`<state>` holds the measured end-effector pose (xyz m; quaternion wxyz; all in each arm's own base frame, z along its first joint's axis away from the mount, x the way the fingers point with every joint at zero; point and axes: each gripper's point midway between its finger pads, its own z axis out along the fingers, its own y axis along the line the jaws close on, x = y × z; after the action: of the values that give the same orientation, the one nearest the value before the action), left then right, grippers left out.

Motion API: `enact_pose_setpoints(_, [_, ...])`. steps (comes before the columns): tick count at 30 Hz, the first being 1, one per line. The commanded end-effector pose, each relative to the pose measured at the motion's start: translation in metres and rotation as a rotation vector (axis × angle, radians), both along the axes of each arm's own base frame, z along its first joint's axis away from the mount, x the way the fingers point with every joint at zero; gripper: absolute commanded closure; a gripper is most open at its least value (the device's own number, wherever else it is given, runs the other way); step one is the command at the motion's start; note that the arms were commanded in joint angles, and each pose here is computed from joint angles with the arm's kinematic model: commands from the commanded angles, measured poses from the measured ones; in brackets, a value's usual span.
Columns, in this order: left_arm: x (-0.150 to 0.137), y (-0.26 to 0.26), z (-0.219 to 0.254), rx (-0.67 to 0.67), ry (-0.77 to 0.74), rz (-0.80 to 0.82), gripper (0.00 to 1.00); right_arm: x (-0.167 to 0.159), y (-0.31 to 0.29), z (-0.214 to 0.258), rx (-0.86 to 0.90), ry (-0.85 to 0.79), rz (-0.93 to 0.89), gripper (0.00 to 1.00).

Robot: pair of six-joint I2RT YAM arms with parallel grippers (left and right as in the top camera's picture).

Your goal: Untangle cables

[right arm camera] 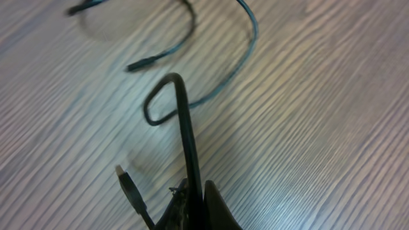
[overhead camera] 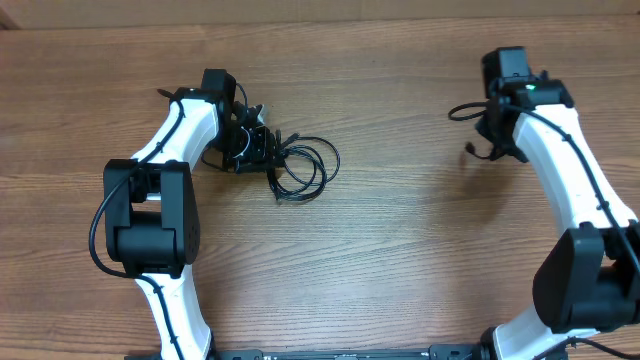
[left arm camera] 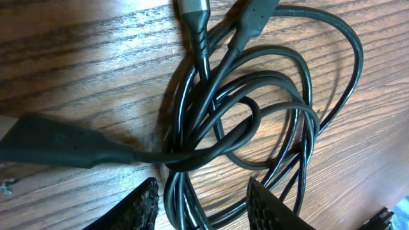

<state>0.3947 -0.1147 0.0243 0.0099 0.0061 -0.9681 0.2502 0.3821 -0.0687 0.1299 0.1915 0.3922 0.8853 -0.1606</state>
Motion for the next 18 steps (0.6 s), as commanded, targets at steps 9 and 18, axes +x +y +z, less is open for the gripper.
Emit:
enact_pose_setpoints(9, [0.006,-0.005,0.006,-0.013,-0.026,-0.021,0.52,-0.003,-0.059,-0.013,-0.021,0.013,-0.145,0.61])
enact_pose_setpoints(18, [0.006,-0.005,0.006,-0.013,-0.028,-0.021,0.44,0.006,-0.046,-0.020,0.086,-0.001,-0.088,0.01])
